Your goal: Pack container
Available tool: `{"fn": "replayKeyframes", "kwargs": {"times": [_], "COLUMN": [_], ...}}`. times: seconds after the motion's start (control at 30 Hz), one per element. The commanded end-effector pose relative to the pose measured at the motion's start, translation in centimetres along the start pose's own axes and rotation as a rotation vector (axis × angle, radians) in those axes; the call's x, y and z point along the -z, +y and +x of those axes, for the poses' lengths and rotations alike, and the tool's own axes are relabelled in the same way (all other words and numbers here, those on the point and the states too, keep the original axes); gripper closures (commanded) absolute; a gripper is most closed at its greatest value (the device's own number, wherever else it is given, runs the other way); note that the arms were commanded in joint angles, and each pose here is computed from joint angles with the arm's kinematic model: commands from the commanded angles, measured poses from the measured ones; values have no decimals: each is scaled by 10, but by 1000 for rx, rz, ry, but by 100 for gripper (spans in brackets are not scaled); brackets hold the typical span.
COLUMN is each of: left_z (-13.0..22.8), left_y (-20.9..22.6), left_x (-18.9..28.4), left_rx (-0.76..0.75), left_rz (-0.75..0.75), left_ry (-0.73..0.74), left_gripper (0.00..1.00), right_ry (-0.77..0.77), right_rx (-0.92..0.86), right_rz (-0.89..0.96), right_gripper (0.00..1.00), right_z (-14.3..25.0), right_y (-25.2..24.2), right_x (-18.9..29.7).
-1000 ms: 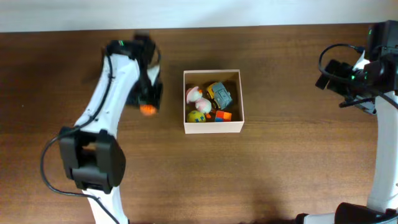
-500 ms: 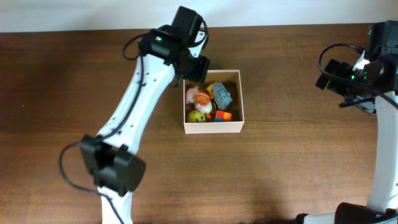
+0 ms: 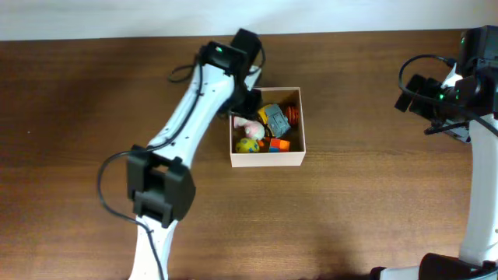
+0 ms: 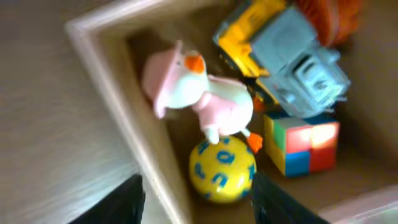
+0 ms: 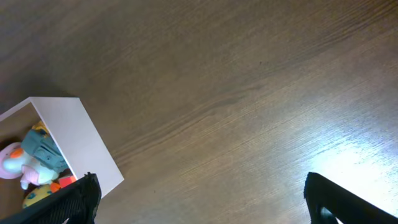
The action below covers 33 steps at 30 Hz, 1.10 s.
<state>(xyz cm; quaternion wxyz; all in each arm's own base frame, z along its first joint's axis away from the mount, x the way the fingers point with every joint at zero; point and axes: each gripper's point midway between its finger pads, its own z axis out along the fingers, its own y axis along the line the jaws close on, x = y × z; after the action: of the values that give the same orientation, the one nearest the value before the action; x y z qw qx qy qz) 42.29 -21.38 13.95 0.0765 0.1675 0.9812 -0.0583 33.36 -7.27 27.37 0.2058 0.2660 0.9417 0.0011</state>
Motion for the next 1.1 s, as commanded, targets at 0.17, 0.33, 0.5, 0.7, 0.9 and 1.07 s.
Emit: {"fn": "replayKeyframes", "kwargs": {"times": [0.17,0.33,0.5,0.7,0.9,1.07], "left_z": [33,81,113,131,134,134], "left_y": [53,85,95,98,98,98], "left_x": [232,304,335,338,336,336], "left_rx": [126,263,309,323,325,325], "left_rz": [-55,-105,-132,-163,-163,-163], "left_ry": [-450,-612,-687,-670,-654,-654], "left_gripper": [33,1,1,1,1,1], "right_ry": [-5,-5,-5,-5,-44,-119], "right_rx": [-15,-16,-15,-15,25,116], "right_rz": [3,3,3,3,-32,-116], "right_gripper": [1,1,1,1,1,1], "right_z": [-2,-2,-2,-2,4,22], "right_y": [-1,-1,-1,-1,13,40], "right_x": [1,1,1,1,18,55]}}
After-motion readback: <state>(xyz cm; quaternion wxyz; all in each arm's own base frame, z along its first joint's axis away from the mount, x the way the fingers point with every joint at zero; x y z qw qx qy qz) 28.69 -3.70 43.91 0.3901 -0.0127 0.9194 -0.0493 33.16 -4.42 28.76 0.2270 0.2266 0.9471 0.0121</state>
